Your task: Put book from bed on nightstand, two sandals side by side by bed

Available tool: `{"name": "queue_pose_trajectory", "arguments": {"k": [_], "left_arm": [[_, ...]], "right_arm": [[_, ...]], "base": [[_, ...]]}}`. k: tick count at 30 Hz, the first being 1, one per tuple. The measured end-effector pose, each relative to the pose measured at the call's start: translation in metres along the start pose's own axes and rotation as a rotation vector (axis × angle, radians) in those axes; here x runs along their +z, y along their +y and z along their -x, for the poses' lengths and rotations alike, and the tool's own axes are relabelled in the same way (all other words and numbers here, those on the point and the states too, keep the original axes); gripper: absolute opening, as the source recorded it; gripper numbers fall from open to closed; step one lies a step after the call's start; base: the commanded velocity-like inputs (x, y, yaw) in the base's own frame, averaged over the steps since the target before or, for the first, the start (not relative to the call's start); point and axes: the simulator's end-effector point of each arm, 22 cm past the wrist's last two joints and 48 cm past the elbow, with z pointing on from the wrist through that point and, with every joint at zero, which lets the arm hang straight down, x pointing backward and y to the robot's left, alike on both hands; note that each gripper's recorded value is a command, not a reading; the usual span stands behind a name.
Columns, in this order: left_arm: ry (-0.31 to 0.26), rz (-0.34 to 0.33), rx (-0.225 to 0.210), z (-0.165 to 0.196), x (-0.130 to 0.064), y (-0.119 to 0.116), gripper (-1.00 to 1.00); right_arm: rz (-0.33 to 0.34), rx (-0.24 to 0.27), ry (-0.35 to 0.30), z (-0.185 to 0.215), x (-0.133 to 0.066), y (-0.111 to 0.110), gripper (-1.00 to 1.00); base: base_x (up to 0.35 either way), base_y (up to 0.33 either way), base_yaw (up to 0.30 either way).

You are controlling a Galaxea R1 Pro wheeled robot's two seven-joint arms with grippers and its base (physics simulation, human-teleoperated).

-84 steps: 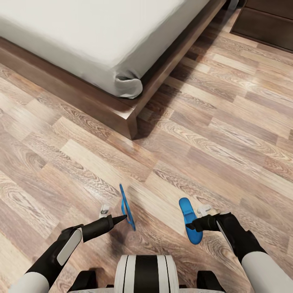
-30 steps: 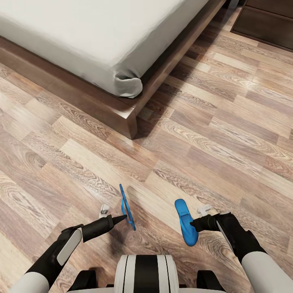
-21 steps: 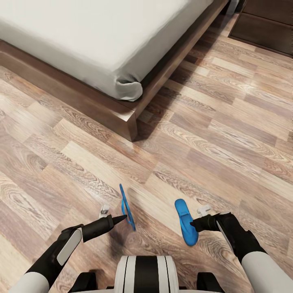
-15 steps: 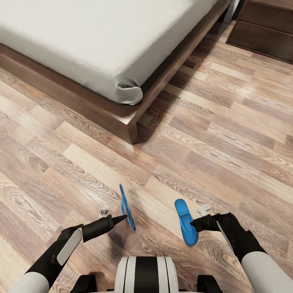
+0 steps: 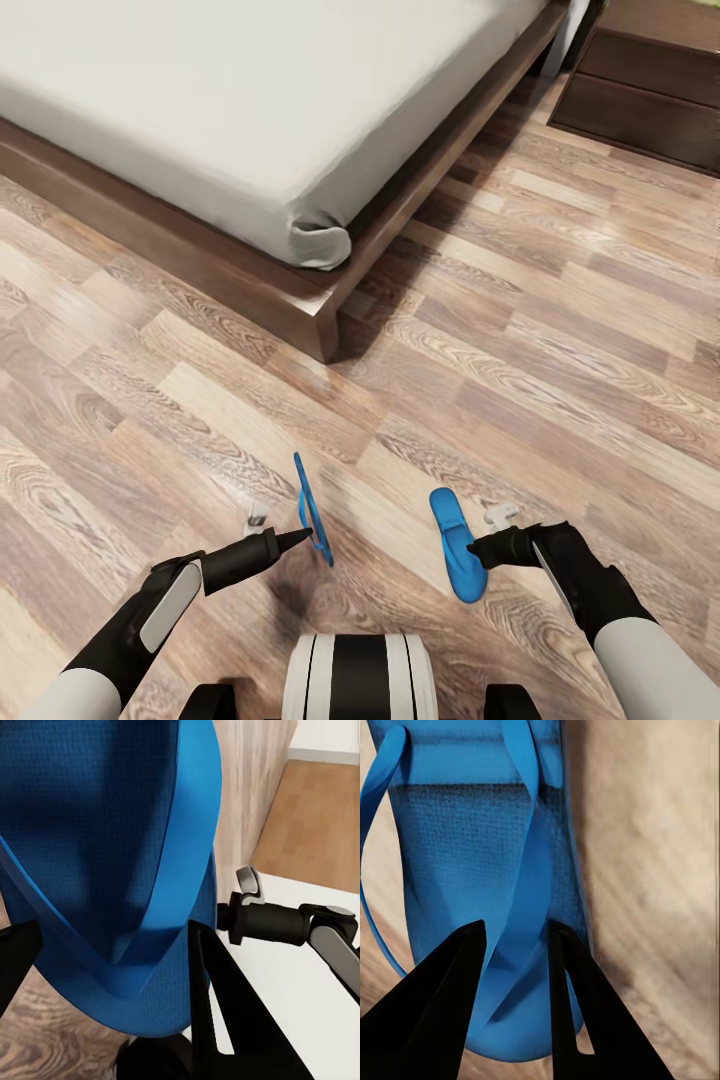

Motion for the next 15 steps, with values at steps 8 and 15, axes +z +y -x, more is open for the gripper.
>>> {"name": "queue_pose_trajectory", "arguments": {"k": [8, 15], "left_arm": [[-0.012, -0.011, 0.028, 0.008, -0.003, -0.015, -1.0], [-0.022, -0.015, 0.05, 0.015, -0.006, -0.026, -1.0]], "right_arm": [[-0.021, -0.035, -0.094, 0.042, -0.028, -0.002, -1.0], [0.151, 0.061, -0.216, 0.071, -0.063, 0.013, -1.0]], "base": [[0.0, 0.0, 0.0], [0.0, 0.0, 0.0]]}}
